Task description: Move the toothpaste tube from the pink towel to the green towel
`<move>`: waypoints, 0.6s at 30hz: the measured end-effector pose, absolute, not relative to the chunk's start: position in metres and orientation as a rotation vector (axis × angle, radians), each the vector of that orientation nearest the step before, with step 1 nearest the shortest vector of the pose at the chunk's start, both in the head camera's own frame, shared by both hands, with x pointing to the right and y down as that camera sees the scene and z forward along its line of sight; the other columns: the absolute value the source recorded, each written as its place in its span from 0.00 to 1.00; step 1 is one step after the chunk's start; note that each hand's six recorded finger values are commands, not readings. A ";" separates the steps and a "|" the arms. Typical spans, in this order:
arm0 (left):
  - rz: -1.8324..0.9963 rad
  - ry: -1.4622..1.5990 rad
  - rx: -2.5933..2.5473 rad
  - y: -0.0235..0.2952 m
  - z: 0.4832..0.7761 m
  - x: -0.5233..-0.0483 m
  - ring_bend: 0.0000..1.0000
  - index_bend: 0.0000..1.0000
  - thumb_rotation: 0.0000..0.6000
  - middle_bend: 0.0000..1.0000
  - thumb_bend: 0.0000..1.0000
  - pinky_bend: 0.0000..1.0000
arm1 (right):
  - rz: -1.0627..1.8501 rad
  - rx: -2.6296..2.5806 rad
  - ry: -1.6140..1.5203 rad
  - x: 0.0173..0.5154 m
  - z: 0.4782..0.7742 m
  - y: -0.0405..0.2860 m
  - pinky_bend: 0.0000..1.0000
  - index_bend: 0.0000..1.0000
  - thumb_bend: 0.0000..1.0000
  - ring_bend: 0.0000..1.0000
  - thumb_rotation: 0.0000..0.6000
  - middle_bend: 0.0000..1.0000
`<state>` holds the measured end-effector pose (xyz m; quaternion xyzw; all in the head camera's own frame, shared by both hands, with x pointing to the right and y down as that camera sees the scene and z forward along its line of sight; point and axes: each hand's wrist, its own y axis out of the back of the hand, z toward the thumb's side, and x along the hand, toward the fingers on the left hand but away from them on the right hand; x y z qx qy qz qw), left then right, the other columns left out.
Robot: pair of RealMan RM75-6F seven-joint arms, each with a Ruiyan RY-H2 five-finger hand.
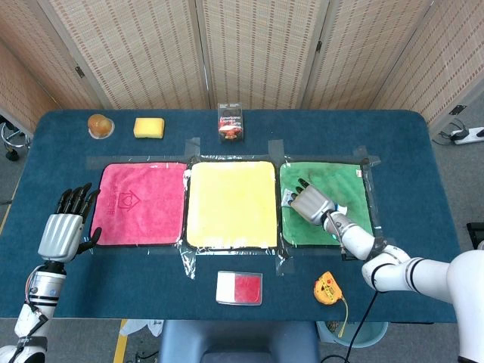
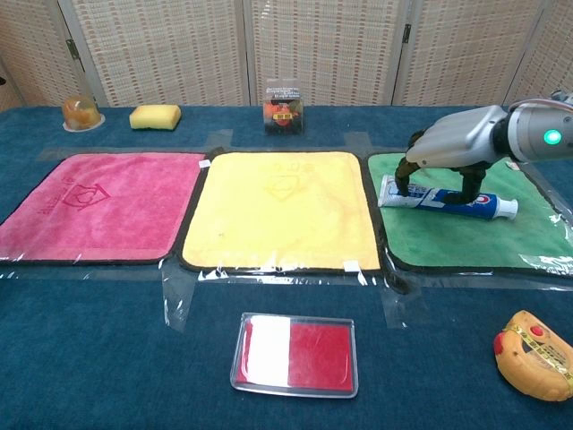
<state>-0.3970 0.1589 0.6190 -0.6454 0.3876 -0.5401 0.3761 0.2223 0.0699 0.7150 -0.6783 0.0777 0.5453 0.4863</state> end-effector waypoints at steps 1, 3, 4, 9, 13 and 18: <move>-1.381 0.991 -1.652 0.158 0.619 -0.396 0.02 0.10 1.00 0.05 0.43 0.01 | 1.329 -1.652 0.176 0.224 0.713 0.069 0.00 0.26 0.49 0.15 1.00 0.23; -1.377 0.992 -1.655 0.158 0.619 -0.395 0.02 0.10 1.00 0.05 0.43 0.01 | 1.332 -1.667 0.134 0.227 0.709 0.067 0.00 0.26 0.49 0.15 1.00 0.23; -1.372 0.992 -1.656 0.157 0.618 -0.393 0.02 0.10 1.00 0.05 0.43 0.01 | 1.333 -1.675 0.111 0.228 0.706 0.065 0.00 0.26 0.49 0.15 1.00 0.23; -1.358 0.999 -1.652 0.154 0.614 -0.391 0.02 0.10 1.00 0.05 0.43 0.01 | 1.330 -1.714 -0.033 0.242 0.682 0.060 0.00 0.26 0.49 0.15 1.00 0.22; -1.350 1.002 -1.652 0.152 0.611 -0.390 0.02 0.10 1.00 0.05 0.43 0.01 | 1.336 -1.730 -0.119 0.262 0.660 0.066 0.00 0.26 0.49 0.15 1.00 0.22; -1.345 1.002 -1.648 0.151 0.605 -0.389 0.02 0.10 1.00 0.05 0.43 0.01 | 1.364 -1.722 -0.250 0.295 0.627 0.080 0.02 0.22 0.49 0.16 1.00 0.21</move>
